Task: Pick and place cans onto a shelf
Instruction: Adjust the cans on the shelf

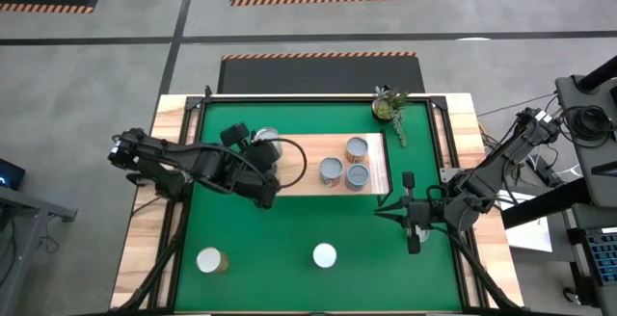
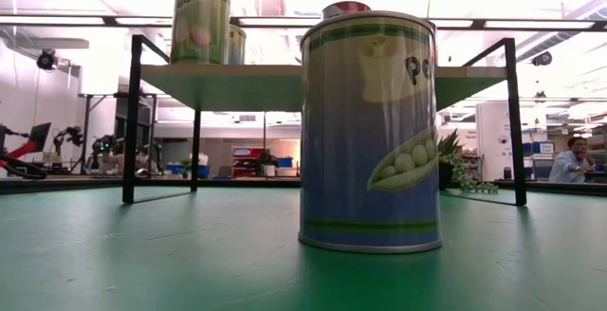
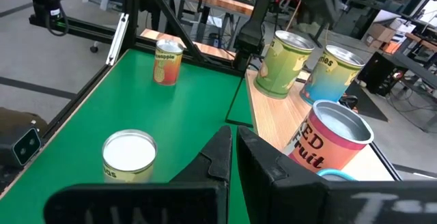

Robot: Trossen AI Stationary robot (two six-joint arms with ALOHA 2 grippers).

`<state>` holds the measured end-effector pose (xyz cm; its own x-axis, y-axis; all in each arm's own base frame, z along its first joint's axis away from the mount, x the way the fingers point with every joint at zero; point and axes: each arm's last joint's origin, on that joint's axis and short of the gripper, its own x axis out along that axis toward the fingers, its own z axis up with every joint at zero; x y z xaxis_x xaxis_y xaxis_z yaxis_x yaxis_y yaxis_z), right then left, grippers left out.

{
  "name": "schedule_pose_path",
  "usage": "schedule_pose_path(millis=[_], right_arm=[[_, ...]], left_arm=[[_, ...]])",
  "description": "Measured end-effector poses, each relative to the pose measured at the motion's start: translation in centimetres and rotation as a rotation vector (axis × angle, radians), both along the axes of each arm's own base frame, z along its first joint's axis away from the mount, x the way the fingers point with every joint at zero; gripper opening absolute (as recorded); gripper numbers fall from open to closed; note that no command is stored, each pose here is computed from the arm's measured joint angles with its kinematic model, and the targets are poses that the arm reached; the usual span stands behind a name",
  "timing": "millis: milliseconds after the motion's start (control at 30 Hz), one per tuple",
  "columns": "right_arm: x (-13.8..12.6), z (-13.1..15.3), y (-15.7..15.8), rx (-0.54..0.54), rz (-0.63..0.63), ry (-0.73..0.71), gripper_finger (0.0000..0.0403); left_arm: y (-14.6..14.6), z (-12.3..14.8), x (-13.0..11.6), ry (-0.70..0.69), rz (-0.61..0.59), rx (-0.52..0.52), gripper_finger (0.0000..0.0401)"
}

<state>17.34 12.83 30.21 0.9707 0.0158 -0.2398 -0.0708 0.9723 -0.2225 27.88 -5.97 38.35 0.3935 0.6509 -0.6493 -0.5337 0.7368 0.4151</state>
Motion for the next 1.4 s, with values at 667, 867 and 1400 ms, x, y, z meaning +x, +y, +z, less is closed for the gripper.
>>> schedule_pose_path(millis=[667, 867, 1400], right_arm=[[0.0, 0.0, 0.0, 0.003, -0.001, 0.001, 0.0013], [0.0, 0.0, 0.0, 0.002, -0.001, 0.002, 0.0013], [0.0, 0.0, 0.0, 0.008, -0.003, 0.003, 0.0013]], left_arm=[[7.5, -1.0, 0.7, 0.204, 0.032, -0.173, 0.0], [8.1, -1.1, 0.7, 0.209, 0.037, -0.198, 0.0], [8.2, -1.4, 0.9, 0.201, 0.046, -0.205, 0.0]])
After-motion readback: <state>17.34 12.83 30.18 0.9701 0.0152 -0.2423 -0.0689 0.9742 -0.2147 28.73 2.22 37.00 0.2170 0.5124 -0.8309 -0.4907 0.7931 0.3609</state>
